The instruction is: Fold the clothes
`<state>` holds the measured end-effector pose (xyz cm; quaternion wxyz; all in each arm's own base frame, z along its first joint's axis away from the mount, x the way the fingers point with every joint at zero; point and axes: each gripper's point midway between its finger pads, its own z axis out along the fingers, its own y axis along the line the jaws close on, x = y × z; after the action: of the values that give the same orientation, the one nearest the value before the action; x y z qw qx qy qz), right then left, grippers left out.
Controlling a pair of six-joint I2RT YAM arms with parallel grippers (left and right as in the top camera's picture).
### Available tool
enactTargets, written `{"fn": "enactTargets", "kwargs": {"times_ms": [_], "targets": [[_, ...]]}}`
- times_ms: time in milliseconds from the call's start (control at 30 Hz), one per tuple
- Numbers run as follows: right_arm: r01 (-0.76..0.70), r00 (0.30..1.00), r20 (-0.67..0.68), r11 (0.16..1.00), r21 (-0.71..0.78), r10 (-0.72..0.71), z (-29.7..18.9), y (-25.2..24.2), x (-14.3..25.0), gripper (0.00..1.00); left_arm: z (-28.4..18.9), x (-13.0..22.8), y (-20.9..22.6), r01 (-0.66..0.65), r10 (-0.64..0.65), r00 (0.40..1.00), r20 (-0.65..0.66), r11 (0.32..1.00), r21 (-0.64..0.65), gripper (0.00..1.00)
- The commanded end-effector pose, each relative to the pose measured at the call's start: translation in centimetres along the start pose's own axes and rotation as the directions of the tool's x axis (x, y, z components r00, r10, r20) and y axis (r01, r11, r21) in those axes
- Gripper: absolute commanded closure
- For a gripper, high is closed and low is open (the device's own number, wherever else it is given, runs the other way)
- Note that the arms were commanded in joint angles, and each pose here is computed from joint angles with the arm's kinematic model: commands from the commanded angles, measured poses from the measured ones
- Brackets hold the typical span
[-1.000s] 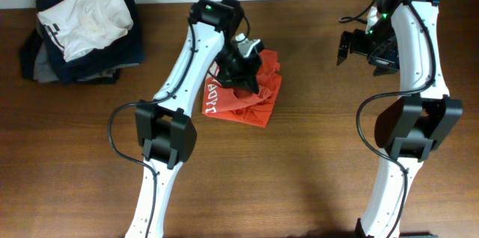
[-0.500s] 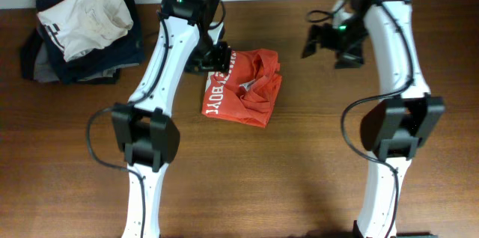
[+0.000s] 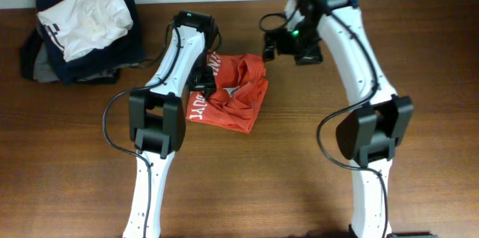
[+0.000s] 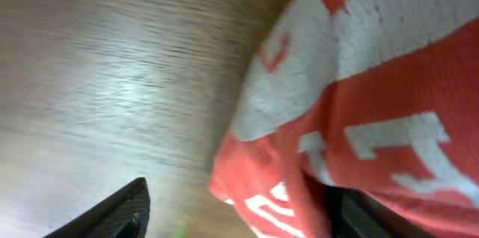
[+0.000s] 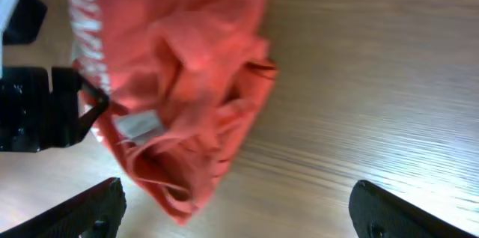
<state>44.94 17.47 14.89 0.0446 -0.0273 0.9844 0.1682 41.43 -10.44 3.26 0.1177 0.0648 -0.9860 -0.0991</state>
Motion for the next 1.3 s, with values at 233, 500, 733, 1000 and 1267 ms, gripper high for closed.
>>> {"fn": "enactTargets", "kwargs": {"times_ms": [233,500,733,1000,1267], "targets": [[-0.021,0.985,-0.166,0.99,0.141,0.044,8.3,5.7,6.0,0.14,-3.1,-2.7,9.4,0.268,-0.274,0.961,0.035,0.955,0.129,0.08],[0.021,0.99,-0.138,0.986,0.164,0.002,10.6,6.0,6.0,0.73,-3.0,-3.0,9.7,0.276,-0.283,0.958,0.042,0.952,0.135,0.01],[-0.008,0.963,-0.242,0.906,0.422,0.121,7.5,-1.3,8.6,0.96,-3.0,-2.9,9.7,0.275,-0.282,0.959,0.039,0.952,0.133,0.01],[0.054,0.951,-0.257,0.724,0.688,0.173,5.6,-9.7,9.5,0.68,-3.0,-2.8,9.7,0.275,-0.282,0.959,0.033,0.953,0.13,0.01],[-0.024,0.97,-0.238,0.996,0.087,0.044,3.6,-7.5,4.7,0.44,-3.0,-2.9,9.7,0.275,-0.281,0.959,0.036,0.953,0.131,0.01]]}}
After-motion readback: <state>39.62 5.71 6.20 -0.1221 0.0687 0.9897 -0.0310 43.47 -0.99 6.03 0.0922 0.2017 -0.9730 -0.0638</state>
